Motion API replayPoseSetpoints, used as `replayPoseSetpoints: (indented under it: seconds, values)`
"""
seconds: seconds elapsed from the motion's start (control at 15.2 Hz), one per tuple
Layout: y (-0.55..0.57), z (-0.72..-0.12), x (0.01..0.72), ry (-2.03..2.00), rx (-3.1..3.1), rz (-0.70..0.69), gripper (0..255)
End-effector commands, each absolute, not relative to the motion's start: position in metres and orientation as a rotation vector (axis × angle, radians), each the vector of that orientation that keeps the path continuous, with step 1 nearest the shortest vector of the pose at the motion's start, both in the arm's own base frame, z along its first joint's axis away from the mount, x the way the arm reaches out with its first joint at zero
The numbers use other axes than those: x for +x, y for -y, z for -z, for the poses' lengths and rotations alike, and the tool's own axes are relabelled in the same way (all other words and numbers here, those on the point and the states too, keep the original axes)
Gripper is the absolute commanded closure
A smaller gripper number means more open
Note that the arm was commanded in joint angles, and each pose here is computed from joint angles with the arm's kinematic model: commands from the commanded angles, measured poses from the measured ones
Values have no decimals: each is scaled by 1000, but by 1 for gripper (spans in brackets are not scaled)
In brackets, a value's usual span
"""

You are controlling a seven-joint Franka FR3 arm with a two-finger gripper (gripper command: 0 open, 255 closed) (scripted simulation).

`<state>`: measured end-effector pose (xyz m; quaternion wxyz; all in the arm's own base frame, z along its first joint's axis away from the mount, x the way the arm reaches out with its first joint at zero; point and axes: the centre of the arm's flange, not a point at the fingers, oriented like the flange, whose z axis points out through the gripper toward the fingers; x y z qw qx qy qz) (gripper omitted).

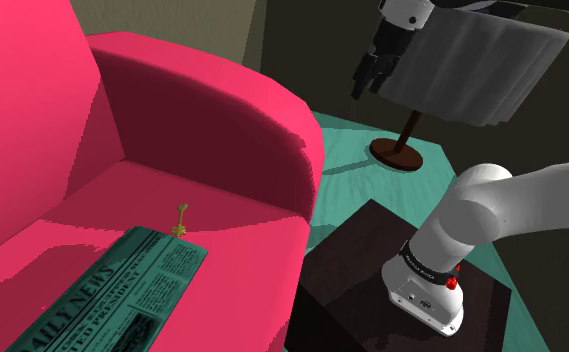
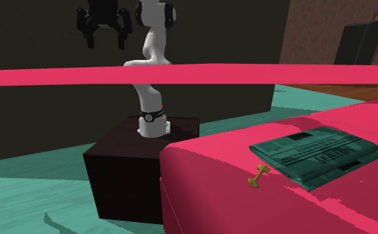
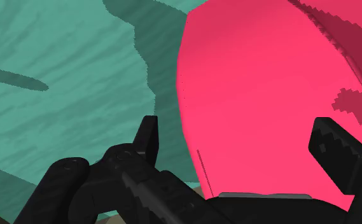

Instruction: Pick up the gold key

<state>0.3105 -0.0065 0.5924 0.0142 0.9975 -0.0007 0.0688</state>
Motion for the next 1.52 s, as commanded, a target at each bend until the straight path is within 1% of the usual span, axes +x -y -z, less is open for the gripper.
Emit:
replayPoseSetpoints:
  seconds: [0.0,0.73,1.45]
  values:
    - [7,-592,310,2,3106,-214,0]
    - [-125,-526,329,256,3083,-163,0]
    - [-252,-458,368,506,3040,-111,0]
